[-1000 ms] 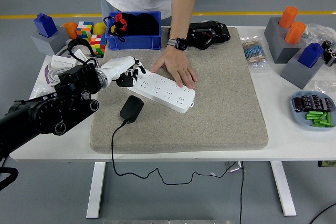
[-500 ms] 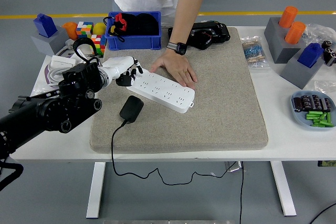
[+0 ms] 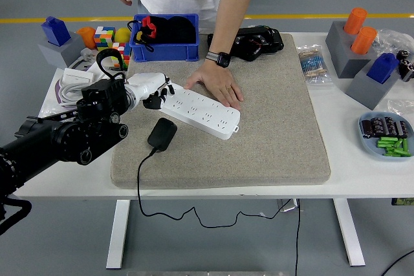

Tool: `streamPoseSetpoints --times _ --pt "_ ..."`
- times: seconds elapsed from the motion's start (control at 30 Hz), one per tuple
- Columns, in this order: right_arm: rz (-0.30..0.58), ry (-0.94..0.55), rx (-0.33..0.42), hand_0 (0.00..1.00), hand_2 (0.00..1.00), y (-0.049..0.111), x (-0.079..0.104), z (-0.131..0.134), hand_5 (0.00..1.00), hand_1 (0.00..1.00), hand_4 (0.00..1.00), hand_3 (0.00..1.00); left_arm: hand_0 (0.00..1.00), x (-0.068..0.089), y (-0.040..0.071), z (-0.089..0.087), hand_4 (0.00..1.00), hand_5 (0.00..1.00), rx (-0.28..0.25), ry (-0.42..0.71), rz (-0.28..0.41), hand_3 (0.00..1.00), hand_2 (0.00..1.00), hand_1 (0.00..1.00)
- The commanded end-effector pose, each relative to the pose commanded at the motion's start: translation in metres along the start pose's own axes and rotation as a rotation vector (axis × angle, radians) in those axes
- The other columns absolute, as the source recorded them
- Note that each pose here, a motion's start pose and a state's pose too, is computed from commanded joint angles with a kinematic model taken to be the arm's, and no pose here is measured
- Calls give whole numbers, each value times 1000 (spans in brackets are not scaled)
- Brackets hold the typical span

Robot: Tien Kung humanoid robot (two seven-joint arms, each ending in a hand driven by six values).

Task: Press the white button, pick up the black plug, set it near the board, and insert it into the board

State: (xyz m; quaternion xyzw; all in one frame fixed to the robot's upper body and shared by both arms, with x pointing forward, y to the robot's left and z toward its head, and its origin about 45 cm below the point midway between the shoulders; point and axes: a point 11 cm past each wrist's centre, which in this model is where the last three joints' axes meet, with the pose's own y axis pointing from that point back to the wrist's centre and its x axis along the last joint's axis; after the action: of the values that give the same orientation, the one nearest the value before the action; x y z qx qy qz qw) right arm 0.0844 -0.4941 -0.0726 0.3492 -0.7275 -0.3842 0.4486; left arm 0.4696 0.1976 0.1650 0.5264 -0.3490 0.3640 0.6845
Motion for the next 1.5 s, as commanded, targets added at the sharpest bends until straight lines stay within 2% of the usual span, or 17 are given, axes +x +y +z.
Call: streamPoseSetpoints --times 0.8,0.9,1.17,1.5 --pt "-3 -1 5 619 609 0 -1 -2 346 567 668 541 2 -9 -2 -5 2 2 22 -34 -24 660 102 13" --pt "-3 0 2 619 609 0 -1 -1 346 567 669 541 2 -9 -2 -6 2 2 26 -32 -24 658 102 12" --pt "0 -1 0 619 609 0 0 0 346 568 669 541 2 4 -2 -9 2 2 29 -32 4 659 102 12" --pt "-3 -2 3 619 609 0 -2 -1 347 567 669 541 2 -1 -1 -9 2 2 28 -29 -8 656 102 12"
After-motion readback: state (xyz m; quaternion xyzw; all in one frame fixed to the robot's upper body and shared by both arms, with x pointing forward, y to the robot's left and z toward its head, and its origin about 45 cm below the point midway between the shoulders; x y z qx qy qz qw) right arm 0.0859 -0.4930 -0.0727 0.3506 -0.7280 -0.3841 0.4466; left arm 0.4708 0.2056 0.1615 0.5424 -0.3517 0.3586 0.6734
